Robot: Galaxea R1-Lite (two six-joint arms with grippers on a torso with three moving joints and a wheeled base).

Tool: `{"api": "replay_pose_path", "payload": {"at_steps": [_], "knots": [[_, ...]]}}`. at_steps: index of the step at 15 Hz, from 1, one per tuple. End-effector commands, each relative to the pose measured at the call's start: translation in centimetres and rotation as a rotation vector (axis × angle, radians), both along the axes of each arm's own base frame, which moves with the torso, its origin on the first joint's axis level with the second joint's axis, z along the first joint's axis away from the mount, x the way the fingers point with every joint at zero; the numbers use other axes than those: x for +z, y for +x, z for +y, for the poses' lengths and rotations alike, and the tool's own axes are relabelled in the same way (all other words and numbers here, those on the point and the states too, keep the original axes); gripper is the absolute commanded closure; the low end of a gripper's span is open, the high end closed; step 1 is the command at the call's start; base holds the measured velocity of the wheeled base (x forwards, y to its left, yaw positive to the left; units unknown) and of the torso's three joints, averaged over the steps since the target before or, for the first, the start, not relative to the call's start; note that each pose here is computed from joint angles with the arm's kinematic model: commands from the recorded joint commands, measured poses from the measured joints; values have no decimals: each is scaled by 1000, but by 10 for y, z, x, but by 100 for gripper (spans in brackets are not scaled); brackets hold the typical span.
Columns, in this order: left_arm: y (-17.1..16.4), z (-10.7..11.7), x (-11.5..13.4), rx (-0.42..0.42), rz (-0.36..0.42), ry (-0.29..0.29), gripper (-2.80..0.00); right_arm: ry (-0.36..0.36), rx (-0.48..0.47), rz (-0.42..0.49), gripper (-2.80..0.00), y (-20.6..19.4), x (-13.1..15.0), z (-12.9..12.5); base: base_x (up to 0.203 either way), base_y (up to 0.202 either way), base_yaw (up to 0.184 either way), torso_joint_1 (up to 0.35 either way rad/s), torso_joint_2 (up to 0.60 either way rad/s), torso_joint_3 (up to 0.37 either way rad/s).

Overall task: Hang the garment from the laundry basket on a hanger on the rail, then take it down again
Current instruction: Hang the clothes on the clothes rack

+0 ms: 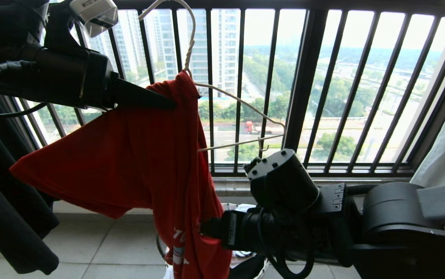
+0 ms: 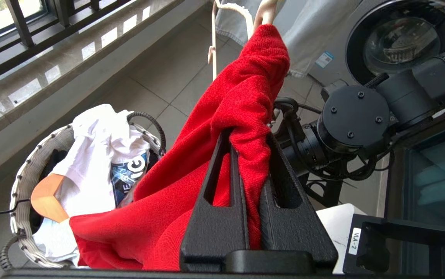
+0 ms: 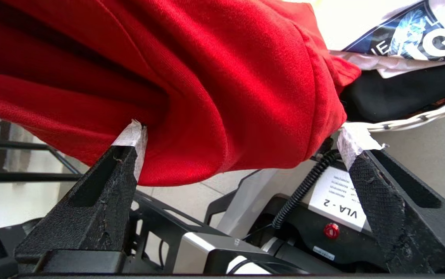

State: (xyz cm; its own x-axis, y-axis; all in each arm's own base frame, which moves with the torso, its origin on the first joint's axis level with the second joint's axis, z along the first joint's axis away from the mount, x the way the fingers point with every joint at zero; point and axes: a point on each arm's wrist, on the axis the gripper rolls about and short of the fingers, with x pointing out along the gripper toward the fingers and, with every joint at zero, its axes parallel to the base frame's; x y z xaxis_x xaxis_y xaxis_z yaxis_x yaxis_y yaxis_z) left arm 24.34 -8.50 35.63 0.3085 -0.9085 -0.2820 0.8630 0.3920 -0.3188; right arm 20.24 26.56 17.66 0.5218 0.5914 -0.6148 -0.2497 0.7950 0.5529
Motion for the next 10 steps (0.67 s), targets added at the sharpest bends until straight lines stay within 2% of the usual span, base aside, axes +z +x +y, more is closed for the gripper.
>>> {"api": "replay_pose_path", "payload": {"at_steps": [1,4,10], "knots": [[1,0,-4,-3,2,-4,0,-37,-19,-18,-280,0,-6,5,0,0,0,0,0,0],[-2,0,-2,-3,-4,-6,0,-97,-107,-61,-280,8,-16,11,0,0,0,0,0,0],[-3,1,-2,-3,-7,-7,0,-92,-223,-162,-280,13,-2,7,0,0,0,0,0,0]]}}
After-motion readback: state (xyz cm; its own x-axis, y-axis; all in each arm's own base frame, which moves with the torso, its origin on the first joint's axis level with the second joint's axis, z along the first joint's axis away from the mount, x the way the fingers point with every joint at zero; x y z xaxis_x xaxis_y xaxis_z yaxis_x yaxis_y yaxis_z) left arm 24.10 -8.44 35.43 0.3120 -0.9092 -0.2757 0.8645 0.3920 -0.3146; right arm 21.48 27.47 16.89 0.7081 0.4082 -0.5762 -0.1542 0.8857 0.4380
